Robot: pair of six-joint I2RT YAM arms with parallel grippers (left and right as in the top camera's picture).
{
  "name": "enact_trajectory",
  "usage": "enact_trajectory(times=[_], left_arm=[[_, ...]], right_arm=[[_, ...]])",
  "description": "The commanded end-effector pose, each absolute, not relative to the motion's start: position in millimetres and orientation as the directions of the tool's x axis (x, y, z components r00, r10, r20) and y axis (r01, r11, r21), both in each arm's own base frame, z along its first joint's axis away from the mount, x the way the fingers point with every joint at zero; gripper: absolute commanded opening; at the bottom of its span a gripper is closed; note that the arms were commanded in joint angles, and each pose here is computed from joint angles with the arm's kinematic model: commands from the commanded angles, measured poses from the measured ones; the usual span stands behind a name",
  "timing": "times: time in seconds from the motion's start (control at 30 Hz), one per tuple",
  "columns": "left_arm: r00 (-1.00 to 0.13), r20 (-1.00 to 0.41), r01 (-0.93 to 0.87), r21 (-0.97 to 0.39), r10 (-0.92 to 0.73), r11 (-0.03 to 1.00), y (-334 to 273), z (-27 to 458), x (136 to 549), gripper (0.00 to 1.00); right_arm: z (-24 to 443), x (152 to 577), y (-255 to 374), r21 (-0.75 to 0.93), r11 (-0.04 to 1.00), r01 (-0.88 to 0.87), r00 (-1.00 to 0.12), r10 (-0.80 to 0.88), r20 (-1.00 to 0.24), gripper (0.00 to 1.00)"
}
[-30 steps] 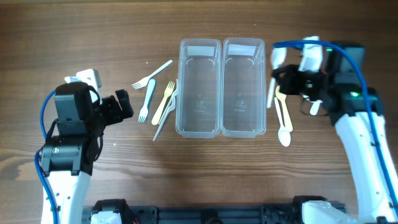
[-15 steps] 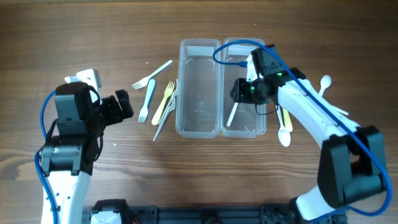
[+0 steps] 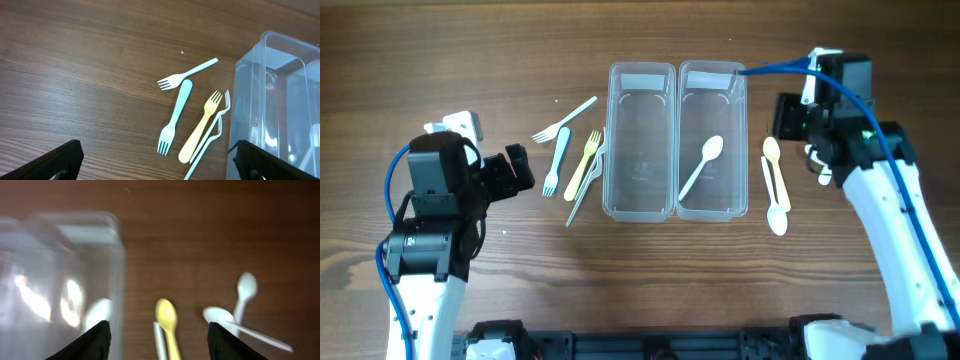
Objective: Pack container
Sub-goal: 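Carry the white spoon into the right container and release it, then grasp the yellow spoon beside the right container with the right gripper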
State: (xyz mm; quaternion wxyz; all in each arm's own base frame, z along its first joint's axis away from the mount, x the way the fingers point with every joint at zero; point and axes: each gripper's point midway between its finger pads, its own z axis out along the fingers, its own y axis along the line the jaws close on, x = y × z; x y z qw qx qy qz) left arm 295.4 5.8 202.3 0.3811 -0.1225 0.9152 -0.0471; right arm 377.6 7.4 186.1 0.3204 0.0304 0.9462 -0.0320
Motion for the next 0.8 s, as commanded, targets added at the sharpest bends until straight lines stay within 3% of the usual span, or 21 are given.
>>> enact_trajectory(times=[0.0, 0.2, 0.33, 0.53, 0.77], left_arm=[[-0.663, -0.706, -0.187, -0.168, -0.25, 0.968, 9, 212, 298, 1.0], [-0.663, -0.706, -0.187, -0.168, -0.25, 0.968, 9, 212, 298, 1.0], [-0.663, -0.706, -0.187, -0.168, -0.25, 0.968, 9, 212, 298, 1.0], [-0.663, -0.706, -0.187, -0.168, -0.25, 0.968, 9, 212, 298, 1.0], [-0.663, -0.706, -0.187, -0.168, -0.25, 0.968, 9, 212, 298, 1.0]], right_arm=[[125, 369, -13, -0.093, 0.992, 0.083, -0.88, 0.029, -0.475, 0.62], [65, 368, -1, -0.002, 0.999, 0.048, -0.942, 0.045, -0.332, 0.63], [38, 364, -1, -0.007, 0.999, 0.048, -0.964, 0.045, -0.264, 0.53], [5, 356, -3, -0.011, 0.998, 0.057, -0.983, 0.054, -0.177, 0.48], [-1, 355, -9, -0.023, 0.995, 0.096, -0.982, 0.091, -0.165, 0.36]])
